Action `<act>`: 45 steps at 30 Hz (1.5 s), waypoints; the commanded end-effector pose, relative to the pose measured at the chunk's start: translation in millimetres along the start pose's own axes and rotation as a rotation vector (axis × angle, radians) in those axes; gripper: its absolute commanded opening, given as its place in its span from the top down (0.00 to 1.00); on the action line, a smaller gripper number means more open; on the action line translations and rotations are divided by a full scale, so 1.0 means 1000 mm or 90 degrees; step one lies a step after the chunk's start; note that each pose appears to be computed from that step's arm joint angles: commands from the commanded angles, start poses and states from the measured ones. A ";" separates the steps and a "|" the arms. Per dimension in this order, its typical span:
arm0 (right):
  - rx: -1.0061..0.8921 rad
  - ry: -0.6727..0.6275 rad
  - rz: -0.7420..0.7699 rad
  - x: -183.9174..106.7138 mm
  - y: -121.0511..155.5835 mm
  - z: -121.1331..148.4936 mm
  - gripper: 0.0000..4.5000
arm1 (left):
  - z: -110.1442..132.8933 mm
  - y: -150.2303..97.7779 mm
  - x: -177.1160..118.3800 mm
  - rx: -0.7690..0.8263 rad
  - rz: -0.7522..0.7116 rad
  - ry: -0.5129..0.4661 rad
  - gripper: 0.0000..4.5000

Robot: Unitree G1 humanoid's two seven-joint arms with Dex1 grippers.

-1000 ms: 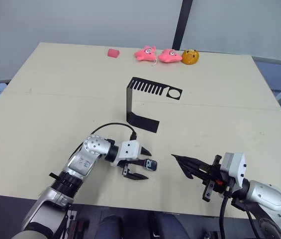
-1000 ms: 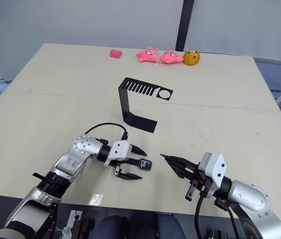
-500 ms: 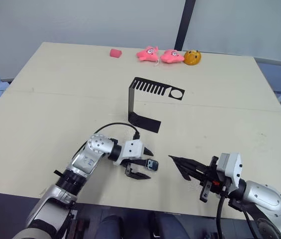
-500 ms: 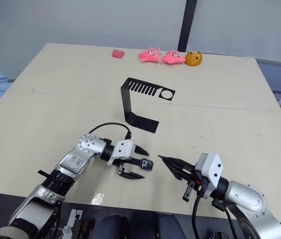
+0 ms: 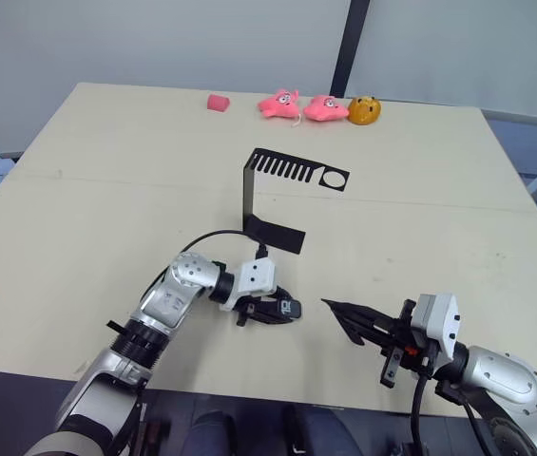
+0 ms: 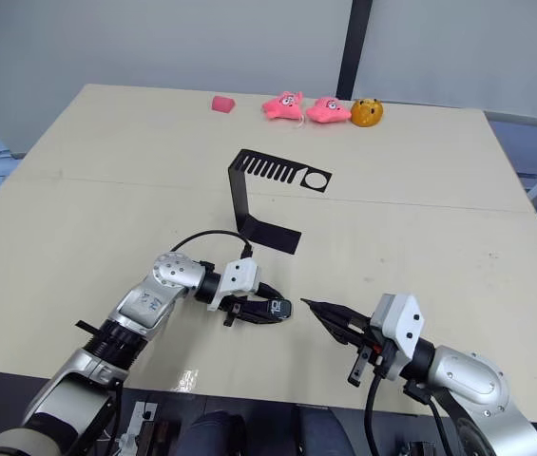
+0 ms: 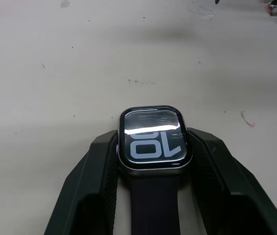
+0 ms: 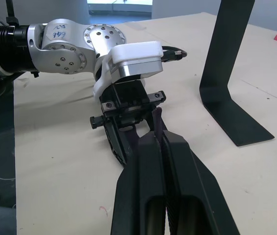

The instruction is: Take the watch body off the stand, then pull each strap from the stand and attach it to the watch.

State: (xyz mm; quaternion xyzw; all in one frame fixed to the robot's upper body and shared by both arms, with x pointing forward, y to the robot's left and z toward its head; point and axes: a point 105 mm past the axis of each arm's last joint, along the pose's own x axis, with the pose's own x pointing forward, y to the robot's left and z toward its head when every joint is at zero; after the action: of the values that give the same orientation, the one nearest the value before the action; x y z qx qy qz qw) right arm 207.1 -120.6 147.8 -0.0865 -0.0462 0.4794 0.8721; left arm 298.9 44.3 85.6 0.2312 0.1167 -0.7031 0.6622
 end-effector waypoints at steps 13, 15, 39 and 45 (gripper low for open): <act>-0.280 0.034 0.005 0.018 -0.001 0.021 1.00 | 0.032 -0.002 -0.047 -0.364 -0.053 -0.142 0.65; -0.299 0.033 0.016 0.018 0.001 0.021 1.00 | 0.032 -0.004 -0.053 -0.415 -0.066 -0.143 0.65; -0.354 0.028 0.031 0.027 -0.003 0.012 1.00 | 0.053 -0.006 -0.049 -0.505 -0.104 -0.184 0.65; -0.354 0.031 0.034 0.028 -0.002 0.009 1.00 | 0.057 -0.006 -0.046 -0.508 -0.113 -0.188 0.65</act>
State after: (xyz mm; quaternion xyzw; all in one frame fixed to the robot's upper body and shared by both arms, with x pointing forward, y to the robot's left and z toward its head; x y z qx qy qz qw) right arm 225.0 -100.8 152.1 -0.3355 -0.1353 0.4669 0.8070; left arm 286.2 64.0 142.7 -0.1638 0.3222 -0.6642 0.6543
